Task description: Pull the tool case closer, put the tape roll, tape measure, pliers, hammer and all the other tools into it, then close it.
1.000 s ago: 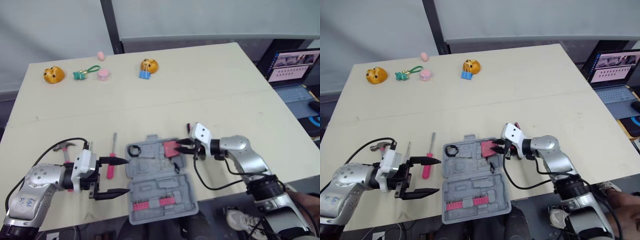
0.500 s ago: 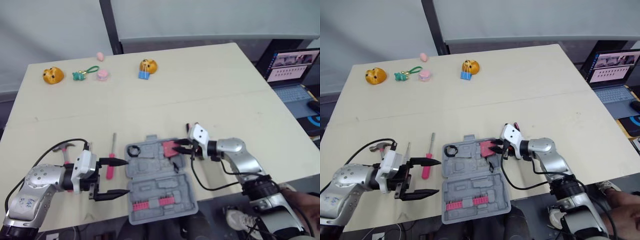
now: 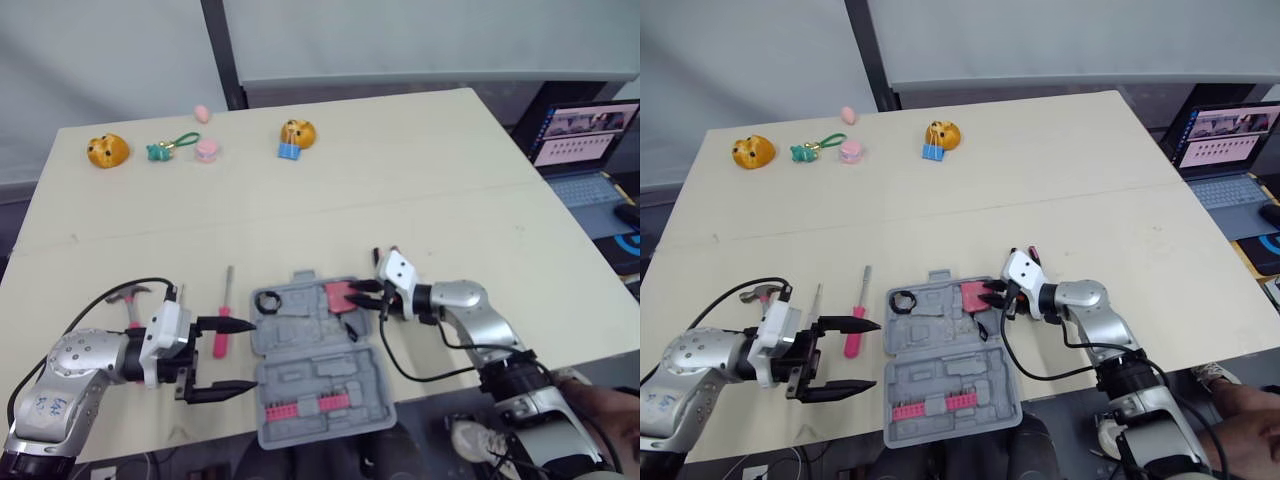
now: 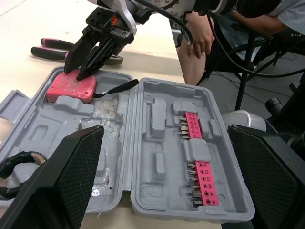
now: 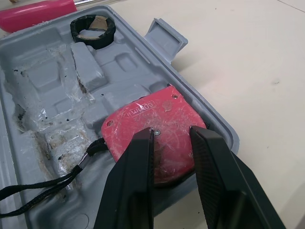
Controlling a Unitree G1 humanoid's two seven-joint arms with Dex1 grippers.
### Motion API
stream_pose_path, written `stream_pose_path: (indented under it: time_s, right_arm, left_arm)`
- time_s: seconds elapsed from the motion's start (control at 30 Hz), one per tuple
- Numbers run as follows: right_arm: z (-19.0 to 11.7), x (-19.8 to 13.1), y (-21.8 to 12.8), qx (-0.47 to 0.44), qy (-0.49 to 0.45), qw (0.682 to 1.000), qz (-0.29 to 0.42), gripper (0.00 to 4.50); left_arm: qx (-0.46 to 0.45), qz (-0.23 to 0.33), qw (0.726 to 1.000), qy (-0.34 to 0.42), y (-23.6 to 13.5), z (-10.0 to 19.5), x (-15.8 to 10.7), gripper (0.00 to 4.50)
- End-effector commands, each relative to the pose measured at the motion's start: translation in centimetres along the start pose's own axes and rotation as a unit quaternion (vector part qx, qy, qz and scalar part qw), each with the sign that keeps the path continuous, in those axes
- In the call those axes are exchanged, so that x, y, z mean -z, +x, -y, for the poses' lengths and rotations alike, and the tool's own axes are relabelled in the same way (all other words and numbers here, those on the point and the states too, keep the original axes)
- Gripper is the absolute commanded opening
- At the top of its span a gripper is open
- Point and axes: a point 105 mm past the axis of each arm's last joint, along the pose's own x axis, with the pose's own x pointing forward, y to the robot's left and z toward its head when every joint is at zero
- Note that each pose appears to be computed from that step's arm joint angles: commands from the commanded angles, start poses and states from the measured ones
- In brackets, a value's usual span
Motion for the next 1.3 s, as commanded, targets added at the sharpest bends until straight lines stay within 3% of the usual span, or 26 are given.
stream_pose_path:
  time_s: [0.03,0.67,1.03,1.3]
  right_arm:
    - [-1.1,2.9,0.2,-0.013,0.036,0.998,-0.046,1.27]
    - [-1.2,3.0,-0.4,-0.015,0.039,0.997,-0.059,1.27]
    - [-0.2,-4.0,-3.8,0.039,-0.006,0.999,0.005,1.27]
    - [-2.9,-8.0,-8.8,0.067,-0.009,0.996,0.05,1.27]
  left_arm:
    - [0.0,0.0,1.0,0.017,-0.5,0.0,-0.6,4.5]
    - [-0.022,0.029,0.999,0.002,-0.1,-0.1,-0.8,4.5]
    - [-0.032,0.04,0.999,-0.002,-0.1,-0.6,-1.4,4.5]
    - [-0.042,0.041,0.998,0.005,-0.8,-0.5,-1.9,4.5]
